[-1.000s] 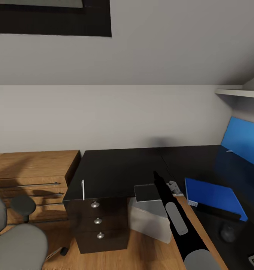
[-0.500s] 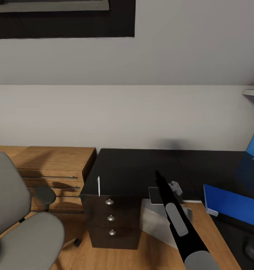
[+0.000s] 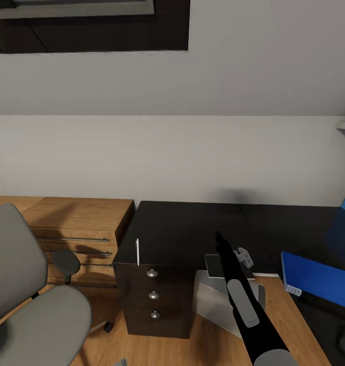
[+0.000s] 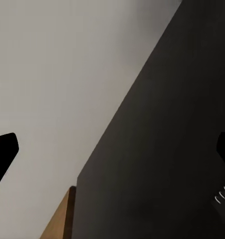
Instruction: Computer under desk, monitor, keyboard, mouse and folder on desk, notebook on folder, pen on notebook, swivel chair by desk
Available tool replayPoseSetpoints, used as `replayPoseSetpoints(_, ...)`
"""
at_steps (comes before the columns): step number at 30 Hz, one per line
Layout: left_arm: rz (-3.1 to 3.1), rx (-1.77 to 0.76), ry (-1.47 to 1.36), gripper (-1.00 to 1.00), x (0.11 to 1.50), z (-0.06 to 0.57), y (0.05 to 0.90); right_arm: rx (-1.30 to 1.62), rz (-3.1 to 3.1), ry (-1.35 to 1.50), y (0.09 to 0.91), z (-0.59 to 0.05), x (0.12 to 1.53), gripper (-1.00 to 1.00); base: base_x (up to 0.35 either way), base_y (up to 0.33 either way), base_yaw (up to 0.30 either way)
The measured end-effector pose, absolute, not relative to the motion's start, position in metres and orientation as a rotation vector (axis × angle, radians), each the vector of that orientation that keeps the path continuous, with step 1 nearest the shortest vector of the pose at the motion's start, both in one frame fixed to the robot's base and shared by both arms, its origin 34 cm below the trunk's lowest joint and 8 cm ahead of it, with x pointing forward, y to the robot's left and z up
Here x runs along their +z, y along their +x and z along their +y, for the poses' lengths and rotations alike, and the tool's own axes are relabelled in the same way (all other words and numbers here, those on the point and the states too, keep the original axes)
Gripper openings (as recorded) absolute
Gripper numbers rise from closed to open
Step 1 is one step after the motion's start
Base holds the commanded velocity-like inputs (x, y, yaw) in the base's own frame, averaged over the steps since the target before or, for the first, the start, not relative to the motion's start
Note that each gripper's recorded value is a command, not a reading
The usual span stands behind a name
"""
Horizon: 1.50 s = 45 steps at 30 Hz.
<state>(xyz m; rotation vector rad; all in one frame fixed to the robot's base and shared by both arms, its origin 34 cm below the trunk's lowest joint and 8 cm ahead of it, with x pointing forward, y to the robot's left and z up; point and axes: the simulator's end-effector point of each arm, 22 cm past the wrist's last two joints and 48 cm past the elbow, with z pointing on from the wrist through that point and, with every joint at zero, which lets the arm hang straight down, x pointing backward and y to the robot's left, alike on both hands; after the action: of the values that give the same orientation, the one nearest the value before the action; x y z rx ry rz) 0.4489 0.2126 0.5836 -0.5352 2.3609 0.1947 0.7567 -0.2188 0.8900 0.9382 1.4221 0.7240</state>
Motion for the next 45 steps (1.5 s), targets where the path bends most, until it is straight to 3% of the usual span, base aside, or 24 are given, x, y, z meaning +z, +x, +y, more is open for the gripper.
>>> replayPoseSetpoints(18,2.34,0.185,-0.549,1.0,0.59,0.212,0.456,0.723,1.421,0.94,0.756,-0.22,0.889,1.0,-0.184,-0.005,0.0)
replayPoseSetpoints(45,2.335,0.186,-0.555,1.0,0.559,0.213,0.455,0.804,1.481,1.051,0.748,-0.206,0.821,1.0,-0.007,0.0,0.0)
